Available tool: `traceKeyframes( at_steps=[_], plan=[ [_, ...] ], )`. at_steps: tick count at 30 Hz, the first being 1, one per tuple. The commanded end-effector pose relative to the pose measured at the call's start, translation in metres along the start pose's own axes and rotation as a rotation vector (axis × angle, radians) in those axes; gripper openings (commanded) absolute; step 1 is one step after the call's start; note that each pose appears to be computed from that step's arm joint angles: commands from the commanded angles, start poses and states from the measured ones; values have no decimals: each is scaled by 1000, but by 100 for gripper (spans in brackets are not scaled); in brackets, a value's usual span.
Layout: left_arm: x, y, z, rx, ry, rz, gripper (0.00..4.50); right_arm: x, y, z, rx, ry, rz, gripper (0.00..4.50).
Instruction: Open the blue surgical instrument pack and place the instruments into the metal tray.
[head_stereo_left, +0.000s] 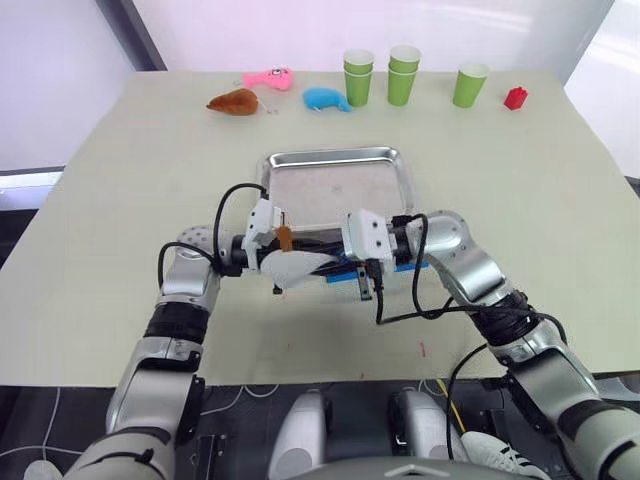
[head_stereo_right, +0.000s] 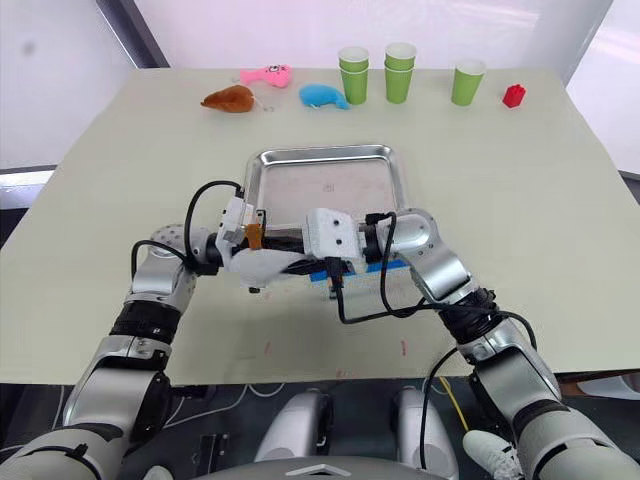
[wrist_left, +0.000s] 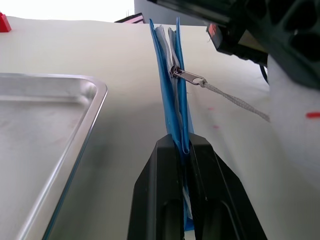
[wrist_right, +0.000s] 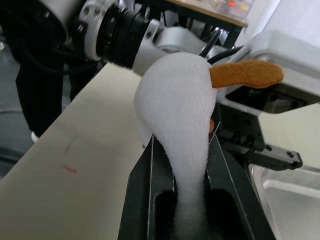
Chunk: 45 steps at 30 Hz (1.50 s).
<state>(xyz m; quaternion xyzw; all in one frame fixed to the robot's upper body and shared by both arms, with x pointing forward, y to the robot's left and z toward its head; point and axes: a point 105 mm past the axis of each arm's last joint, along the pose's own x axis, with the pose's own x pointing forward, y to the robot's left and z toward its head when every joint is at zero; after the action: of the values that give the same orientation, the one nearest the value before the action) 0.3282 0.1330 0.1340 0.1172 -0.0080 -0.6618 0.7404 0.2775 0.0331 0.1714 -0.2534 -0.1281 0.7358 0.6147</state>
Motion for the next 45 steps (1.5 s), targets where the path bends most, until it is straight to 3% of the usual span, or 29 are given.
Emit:
traceKeyframes(
  at_steps=[1, 3, 4, 7, 10, 19, 23, 27, 32, 36, 45],
  plan=[
    [3, 4, 4, 26, -1, 4, 0, 2, 12, -3, -72, 37, 69, 89],
    [4, 5, 3, 28, -1, 3, 0, 1, 17, -13, -94, 80, 92, 126],
    [4, 5, 3, 28, 0, 3, 0, 0, 18, -16, -96, 87, 93, 199],
    [5, 5, 3, 30, 1, 0, 0, -3, 20, -19, -117, 106, 93, 281],
    [4, 3, 1, 30, 4, -1, 0, -9, 20, -19, -142, 117, 80, 441],
    [6, -2, -2, 22, 4, -7, 0, -28, 9, -1, -160, 61, -49, 447],
    [4, -2, -3, 18, 7, -4, 0, -54, 14, 23, 25, -56, -74, 447],
    [4, -2, -2, 19, 6, -1, 0, -94, 11, 27, 179, -92, -142, 447],
    [6, -4, -1, 21, 2, -8, 0, -137, -12, 10, 218, -17, -335, 447],
    [7, -5, -1, 22, 1, -11, 0, -160, -16, -6, 225, 13, -386, 447],
    [10, -5, 2, 35, -1, -16, 0, -161, -6, -46, 363, 58, -328, 447]
  ],
)
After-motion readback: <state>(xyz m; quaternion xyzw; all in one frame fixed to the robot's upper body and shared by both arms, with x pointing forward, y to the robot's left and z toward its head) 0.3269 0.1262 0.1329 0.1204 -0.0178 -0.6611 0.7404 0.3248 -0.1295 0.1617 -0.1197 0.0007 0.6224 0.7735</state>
